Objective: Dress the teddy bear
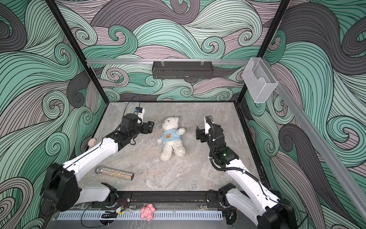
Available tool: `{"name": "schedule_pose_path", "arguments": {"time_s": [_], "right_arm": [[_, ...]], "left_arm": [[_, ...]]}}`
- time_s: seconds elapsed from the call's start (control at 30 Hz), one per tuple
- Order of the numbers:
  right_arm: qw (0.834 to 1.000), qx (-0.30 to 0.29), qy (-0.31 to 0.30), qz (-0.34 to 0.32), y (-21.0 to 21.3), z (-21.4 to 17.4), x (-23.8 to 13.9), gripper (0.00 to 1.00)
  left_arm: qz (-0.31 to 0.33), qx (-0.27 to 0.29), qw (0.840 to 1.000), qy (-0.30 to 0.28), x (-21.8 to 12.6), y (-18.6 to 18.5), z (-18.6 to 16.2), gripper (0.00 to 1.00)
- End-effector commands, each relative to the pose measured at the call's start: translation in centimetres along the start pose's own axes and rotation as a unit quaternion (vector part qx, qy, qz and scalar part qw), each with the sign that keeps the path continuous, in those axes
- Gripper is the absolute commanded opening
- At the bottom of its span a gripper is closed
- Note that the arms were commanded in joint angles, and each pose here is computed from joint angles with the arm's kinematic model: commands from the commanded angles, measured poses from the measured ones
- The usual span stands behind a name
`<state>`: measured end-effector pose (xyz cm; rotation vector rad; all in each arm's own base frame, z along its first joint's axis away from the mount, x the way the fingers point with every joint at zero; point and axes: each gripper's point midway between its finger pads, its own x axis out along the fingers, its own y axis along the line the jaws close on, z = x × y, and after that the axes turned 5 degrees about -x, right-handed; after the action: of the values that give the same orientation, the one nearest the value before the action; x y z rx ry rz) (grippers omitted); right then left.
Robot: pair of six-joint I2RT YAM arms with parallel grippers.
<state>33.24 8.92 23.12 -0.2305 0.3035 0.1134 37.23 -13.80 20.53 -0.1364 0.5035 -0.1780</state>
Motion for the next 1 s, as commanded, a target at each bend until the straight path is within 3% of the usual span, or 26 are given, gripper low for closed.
{"name": "schedule_pose_path", "arguments": {"time_s": [0.0,0.17,0.33,0.53,0.63,0.77,0.9,0.97], "right_arm": [[0.993,-0.025,0.007,-0.116,-4.3,-1.9,0.3,0.99],[0.984,-0.019,0.05,-0.172,-7.4,-5.3,1.4,0.99],[0.983,-0.009,0.062,-0.171,-8.2,-8.7,2.7,0.99],[0.985,0.024,0.068,-0.16,-8.4,-12.2,4.4,0.99],[0.986,0.02,0.079,-0.144,-8.1,-12.3,5.5,0.99],[0.989,0.028,0.05,-0.135,-8.2,-11.6,6.4,0.99],[0.992,0.054,0.04,-0.106,-8.0,-11.6,7.7,0.99],[0.993,0.064,0.029,-0.095,-7.8,-12.6,8.4,0.99]], "left_arm": [[0.123,0.021,0.986,-0.114,-2.8,5.5,2.6,0.99],[0.229,0.0,0.963,-0.139,-4.8,12.0,0.9,0.99],[0.279,0.011,0.953,-0.114,-2.6,16.1,-2.4,0.98],[0.259,0.028,0.962,-0.076,0.4,17.6,-5.6,0.99],[0.234,0.022,0.97,-0.067,1.2,17.3,-5.5,0.99],[0.231,0.013,0.97,-0.069,2.2,18.2,-5.6,0.99],[0.216,-0.016,0.974,-0.06,3.3,19.4,-7.4,0.98],[0.199,0.002,0.978,-0.068,3.8,19.0,-7.5,0.99]]}}
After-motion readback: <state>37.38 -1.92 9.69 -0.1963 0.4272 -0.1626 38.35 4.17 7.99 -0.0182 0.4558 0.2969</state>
